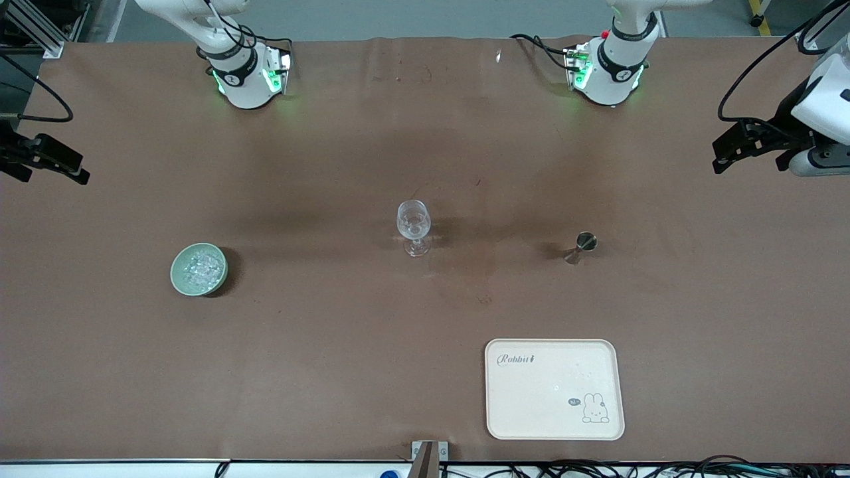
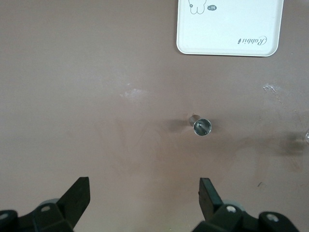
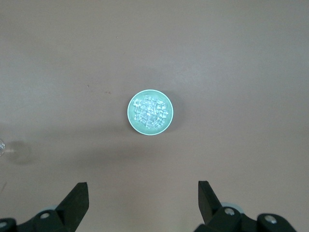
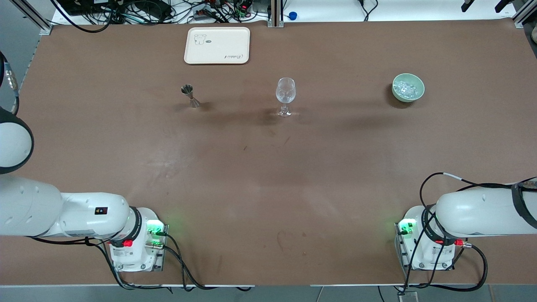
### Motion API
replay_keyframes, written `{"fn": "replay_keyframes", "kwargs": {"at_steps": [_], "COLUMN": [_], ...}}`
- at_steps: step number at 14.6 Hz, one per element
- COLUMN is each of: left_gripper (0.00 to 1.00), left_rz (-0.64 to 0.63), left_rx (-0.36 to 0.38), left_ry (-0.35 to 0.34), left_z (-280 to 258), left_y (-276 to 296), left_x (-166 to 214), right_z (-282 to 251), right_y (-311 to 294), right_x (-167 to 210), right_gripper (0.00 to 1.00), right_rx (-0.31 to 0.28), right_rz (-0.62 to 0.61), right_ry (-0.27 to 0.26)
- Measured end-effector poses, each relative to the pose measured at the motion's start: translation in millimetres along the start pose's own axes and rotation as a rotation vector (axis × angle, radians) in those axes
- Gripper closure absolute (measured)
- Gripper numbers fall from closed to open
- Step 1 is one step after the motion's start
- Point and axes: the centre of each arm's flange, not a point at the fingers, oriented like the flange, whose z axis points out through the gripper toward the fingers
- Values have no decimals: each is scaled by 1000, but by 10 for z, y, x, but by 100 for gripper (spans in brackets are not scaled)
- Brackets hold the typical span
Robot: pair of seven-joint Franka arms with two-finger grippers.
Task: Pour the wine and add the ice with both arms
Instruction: 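Reach the right gripper to the ice bowl while the left gripper reaches the jigger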
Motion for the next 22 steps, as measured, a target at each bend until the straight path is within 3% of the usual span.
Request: {"fn": "replay_keyframes", "kwargs": {"at_steps": [13,17,20,22], "left_gripper": [0,0,0,0], "left_rz": [38,-45,-119,-215], "left_rx": [-6,-59,-80,-137], "left_ry": [-17,-83,-164,-216], "left_z": [244,619,1096,1377], "left_y": [-270,-572,-639,-655], "left_x": [265,434,605,692], "right_z": [63,620,1254,1641], "right_y": [3,10,33,70], "right_x": [40,201,375,510], "right_gripper": [0,0,2,2], "right_rx": [0,-3,-9,-14], "right_rz": [1,3,9,16], "right_ry": [16,19,-43,-73]}}
